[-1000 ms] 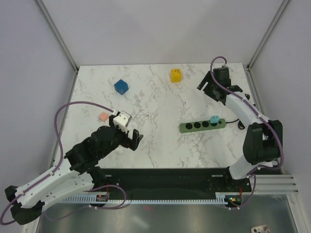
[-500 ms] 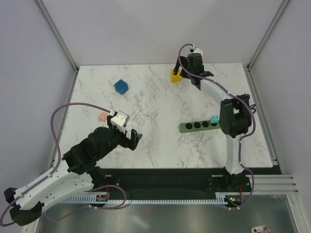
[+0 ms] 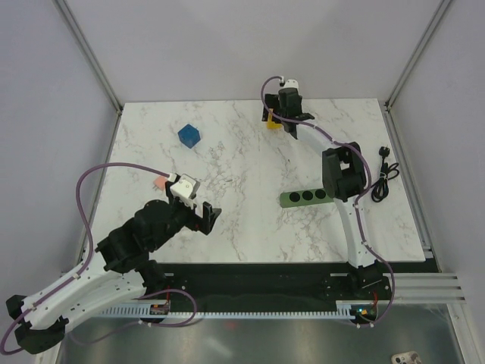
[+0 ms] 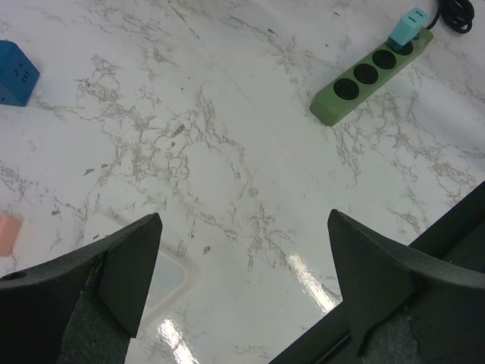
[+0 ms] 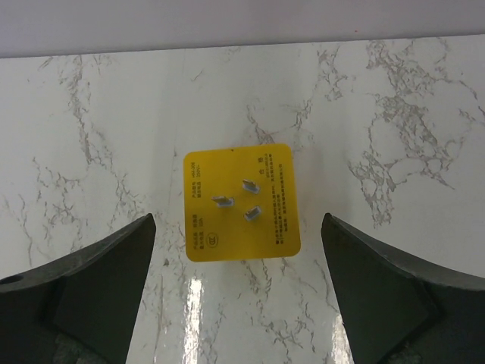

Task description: Insert the plug

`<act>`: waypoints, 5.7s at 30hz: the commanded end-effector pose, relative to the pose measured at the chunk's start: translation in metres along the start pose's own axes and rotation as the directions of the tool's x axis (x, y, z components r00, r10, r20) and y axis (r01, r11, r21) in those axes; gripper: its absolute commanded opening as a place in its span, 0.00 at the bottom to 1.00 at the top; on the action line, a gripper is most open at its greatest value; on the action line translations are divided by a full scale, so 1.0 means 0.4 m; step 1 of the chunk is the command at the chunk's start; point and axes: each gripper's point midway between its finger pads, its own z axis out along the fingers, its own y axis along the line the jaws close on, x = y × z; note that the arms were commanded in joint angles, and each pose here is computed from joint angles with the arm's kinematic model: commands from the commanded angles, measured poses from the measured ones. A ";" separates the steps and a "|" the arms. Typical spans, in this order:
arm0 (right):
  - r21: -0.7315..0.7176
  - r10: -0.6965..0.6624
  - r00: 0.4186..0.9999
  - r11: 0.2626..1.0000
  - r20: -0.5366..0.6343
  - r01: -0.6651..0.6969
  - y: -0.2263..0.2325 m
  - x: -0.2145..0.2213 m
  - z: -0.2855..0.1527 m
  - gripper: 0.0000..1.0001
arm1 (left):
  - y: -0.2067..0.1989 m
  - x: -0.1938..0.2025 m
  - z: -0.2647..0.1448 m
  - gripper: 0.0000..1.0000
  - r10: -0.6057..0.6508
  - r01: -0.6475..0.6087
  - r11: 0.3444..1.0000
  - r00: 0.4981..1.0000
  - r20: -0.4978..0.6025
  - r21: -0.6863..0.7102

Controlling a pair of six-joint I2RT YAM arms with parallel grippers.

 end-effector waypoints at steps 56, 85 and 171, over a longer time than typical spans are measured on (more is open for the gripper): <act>-0.998 -0.264 0.964 0.057 0.013 0.029 0.362 0.189 -1.314 0.00 | -0.332 -0.269 -0.020 0.93 0.132 -0.065 0.774 0.989 -0.061 0.630; -0.993 -0.225 0.967 -0.051 0.119 0.110 0.357 0.162 -1.410 0.00 | -0.424 -0.219 -0.029 0.85 0.026 0.127 0.613 0.983 -0.181 0.780; -0.462 0.133 0.816 0.869 0.562 0.177 0.390 -0.178 -1.023 0.71 | -0.098 -0.446 0.220 0.02 -0.983 0.939 0.053 0.110 -0.150 0.339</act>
